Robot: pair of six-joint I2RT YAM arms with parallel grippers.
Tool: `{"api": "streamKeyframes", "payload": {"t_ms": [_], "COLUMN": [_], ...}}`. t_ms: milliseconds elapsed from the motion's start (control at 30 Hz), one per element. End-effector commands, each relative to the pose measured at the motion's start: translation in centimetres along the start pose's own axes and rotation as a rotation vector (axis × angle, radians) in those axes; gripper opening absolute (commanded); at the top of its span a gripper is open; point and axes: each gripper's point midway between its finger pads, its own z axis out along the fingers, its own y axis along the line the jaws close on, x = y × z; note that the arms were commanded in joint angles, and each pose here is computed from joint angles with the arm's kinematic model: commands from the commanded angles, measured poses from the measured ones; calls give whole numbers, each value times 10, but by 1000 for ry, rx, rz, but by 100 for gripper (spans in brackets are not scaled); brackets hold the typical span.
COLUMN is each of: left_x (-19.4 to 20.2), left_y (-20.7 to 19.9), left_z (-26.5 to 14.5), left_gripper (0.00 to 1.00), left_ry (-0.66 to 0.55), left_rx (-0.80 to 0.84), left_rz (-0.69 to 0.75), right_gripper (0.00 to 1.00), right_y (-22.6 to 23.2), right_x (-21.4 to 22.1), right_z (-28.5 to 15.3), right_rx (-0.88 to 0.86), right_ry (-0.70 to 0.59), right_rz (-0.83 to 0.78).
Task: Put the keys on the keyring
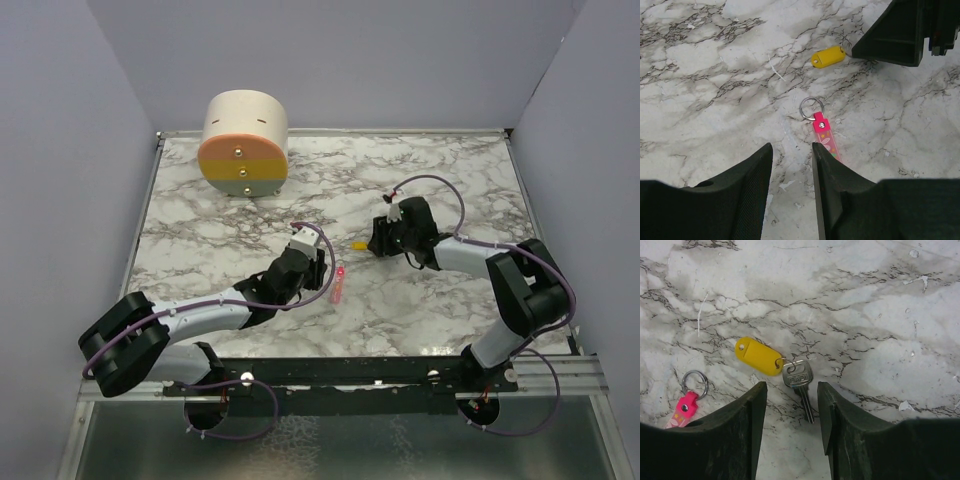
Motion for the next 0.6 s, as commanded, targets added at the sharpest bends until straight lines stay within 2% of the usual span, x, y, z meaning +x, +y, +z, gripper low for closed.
{"api": "streamKeyframes", "payload": {"t_ms": [0, 567], "left_x": [-6, -3], "left_y": [3, 6], "left_z": [-1, -1], "left_gripper": [40, 40], "left_ry": [-36, -31], "left_rx": [-19, -31], "left_rz": [0, 6], "right_gripper": [45, 37], "right_y": [7, 16], "right_x": [-24, -28], "right_z": [8, 22], "right_rx": [-38, -106], "right_ry": [-68, -72], "right_rz": [-48, -88]}}
